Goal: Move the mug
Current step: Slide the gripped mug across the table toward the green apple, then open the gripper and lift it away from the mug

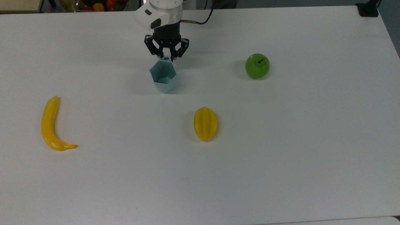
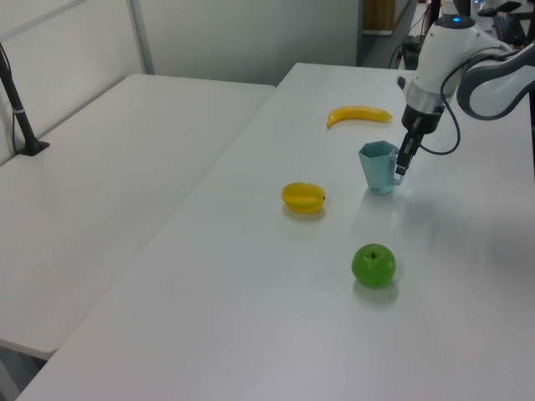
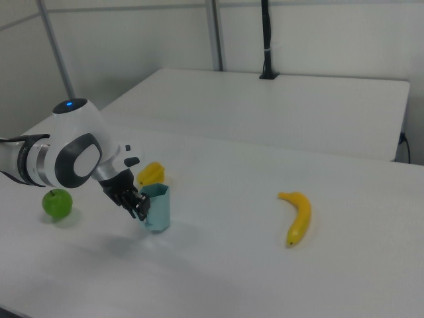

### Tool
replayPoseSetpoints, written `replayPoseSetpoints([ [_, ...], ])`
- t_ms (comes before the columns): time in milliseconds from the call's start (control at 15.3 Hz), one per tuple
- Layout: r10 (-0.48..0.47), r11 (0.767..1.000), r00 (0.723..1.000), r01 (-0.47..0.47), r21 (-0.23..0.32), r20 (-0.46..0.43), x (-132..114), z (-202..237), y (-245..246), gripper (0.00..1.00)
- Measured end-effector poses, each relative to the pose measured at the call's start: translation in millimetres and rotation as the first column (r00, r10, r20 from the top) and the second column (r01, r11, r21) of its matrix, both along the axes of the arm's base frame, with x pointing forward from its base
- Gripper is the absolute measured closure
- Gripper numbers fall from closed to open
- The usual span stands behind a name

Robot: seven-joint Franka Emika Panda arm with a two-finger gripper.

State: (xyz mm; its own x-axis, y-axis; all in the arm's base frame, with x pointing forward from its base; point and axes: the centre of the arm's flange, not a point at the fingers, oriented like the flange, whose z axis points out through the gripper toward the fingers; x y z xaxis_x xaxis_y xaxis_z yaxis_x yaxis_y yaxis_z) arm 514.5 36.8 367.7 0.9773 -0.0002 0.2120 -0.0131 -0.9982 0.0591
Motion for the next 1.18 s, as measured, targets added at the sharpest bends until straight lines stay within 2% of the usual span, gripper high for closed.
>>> replayPoseSetpoints([
  [196,-0.002,1.0,1.0,0.002,-0.002,-0.013,-1,-2,0,0.48],
  [326,0.003,1.0,0.998,-0.004,-0.016,-0.056,-5,-6,0,0.44],
  [457,0.02,0.998,0.993,-0.025,-0.049,-0.112,-11,-10,1,0.31],
  [588,0.026,0.995,0.984,-0.043,-0.09,-0.178,-14,-3,2,0.08],
  [653,0.022,0.994,0.98,-0.043,-0.102,-0.197,-13,7,2,0.01],
  [784,0.0,0.992,0.976,-0.026,-0.12,-0.217,-6,41,2,0.0],
  [979,-0.032,0.991,0.979,0.005,-0.135,-0.201,8,110,0,0.0],
  [1175,-0.062,0.995,0.981,0.045,-0.093,-0.182,15,167,1,0.0],
])
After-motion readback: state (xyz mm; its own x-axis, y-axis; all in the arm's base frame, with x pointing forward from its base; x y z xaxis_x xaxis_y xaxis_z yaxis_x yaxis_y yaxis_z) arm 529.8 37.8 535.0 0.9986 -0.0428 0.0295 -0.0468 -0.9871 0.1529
